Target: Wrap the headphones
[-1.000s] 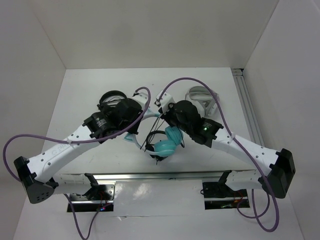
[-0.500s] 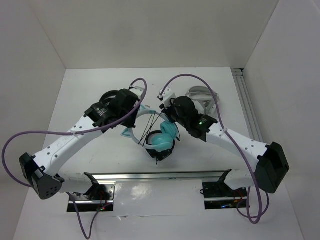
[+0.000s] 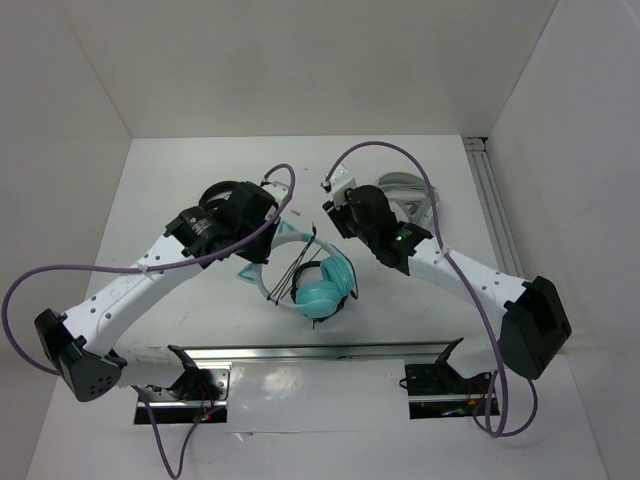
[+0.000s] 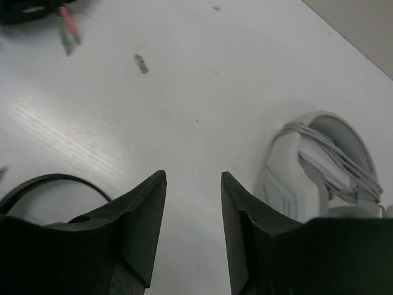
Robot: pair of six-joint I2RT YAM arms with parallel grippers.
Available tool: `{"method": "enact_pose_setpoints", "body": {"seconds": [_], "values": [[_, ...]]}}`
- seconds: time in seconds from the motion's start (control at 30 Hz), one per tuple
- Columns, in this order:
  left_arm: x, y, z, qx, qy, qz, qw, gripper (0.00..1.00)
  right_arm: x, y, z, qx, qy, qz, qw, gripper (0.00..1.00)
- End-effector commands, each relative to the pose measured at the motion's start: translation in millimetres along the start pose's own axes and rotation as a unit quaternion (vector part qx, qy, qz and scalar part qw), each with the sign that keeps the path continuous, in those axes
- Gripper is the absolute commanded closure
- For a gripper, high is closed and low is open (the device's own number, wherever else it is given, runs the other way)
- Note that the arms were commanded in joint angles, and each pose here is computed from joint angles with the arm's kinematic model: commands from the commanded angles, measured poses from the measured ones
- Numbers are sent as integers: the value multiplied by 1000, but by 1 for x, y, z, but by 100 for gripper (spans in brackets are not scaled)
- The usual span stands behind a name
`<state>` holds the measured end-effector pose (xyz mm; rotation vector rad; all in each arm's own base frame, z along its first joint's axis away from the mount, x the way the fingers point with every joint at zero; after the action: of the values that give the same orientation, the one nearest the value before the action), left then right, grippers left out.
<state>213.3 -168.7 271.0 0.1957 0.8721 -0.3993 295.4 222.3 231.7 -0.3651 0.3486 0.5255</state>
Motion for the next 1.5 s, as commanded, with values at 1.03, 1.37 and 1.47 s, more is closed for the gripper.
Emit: {"method": "enact_pose_setpoints", "body": {"seconds": [1.03, 1.37, 1.47], "values": [[64, 101, -131, -430, 2, 294, 853, 100, -52, -32, 36, 119, -66, -74, 988, 12], [82, 116, -172, -487, 33, 362, 794, 100, -62, -4, 44, 89, -77, -57, 991, 10], [82, 116, -178, -499, 40, 376, 779, 96, -64, 2, 43, 79, -73, -52, 993, 10]]}}
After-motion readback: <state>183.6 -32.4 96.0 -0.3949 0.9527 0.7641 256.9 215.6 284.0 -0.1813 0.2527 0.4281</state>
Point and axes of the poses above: each gripper's point midway between its finger pads, its own x axis out along the fingers, its own y axis along the line the jaws close on, z = x × y, the point moved 6 cm from there along -x, back along the fingers, and after that the axes turned 1 degree about x, right-handed, at the moved point
